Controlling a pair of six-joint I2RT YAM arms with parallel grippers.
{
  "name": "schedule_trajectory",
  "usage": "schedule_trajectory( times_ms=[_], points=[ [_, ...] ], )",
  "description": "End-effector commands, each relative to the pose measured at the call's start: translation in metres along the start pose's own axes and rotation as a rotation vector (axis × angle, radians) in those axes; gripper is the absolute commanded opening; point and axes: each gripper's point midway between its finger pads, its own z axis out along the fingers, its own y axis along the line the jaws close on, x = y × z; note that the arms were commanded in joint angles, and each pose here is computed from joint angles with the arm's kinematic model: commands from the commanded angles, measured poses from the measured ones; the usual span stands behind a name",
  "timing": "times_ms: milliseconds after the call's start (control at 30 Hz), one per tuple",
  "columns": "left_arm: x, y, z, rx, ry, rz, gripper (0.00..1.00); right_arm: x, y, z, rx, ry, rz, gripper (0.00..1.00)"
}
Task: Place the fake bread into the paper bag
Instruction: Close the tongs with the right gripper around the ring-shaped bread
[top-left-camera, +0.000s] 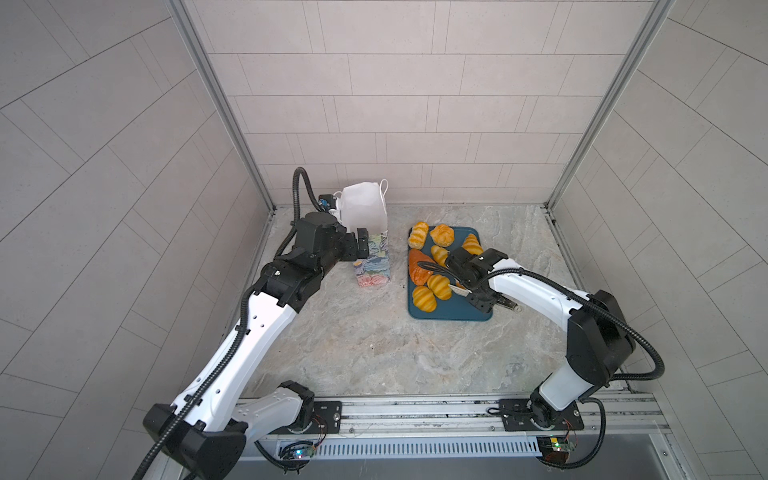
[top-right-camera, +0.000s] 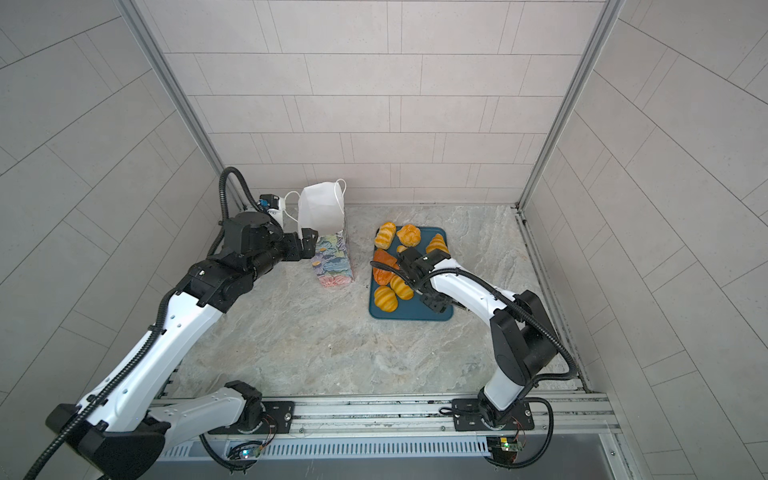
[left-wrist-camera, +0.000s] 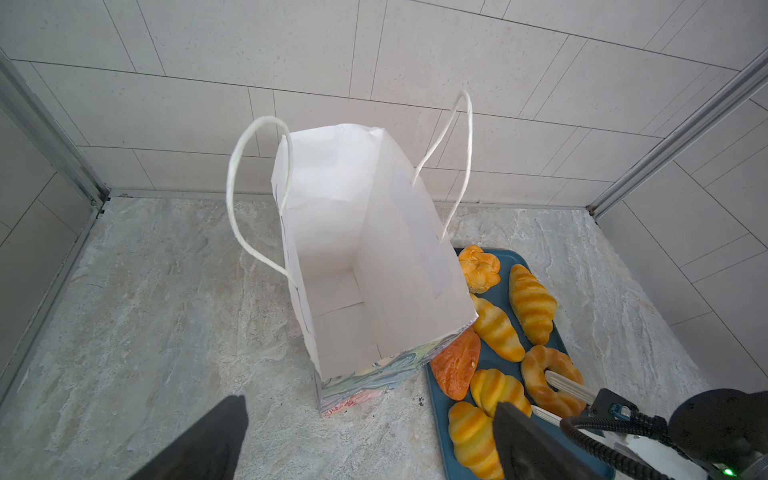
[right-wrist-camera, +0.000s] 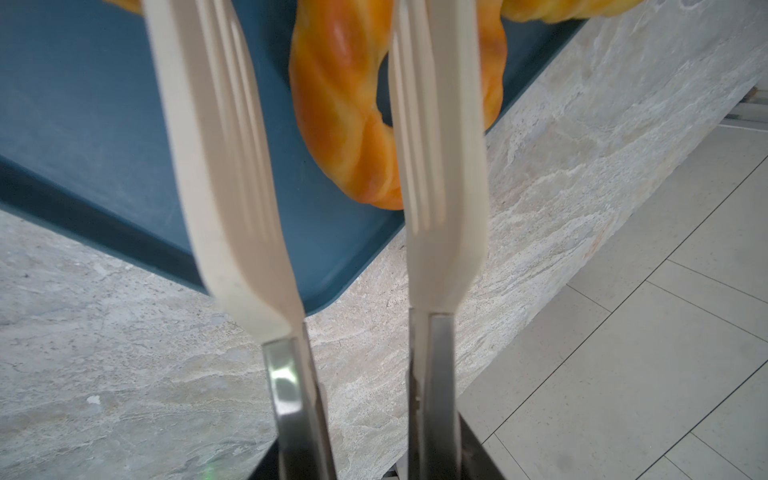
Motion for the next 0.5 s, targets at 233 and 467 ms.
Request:
schedule_trajectory(
  times_ms=[233,467],
  points=[
    [0.0047,0.0031,-0.0038,0.001,0.002,-0.018,1.00,0.0154,-0.0091,-0.0154,0.005,-0.025,0.053,0.47],
    [0.0085,0.0042,-0.0018,0.002,0.008,-0.018,1.00,0.0193,-0.0082,-0.0134,0.006,-0.021,0.064,0.46]
  ],
)
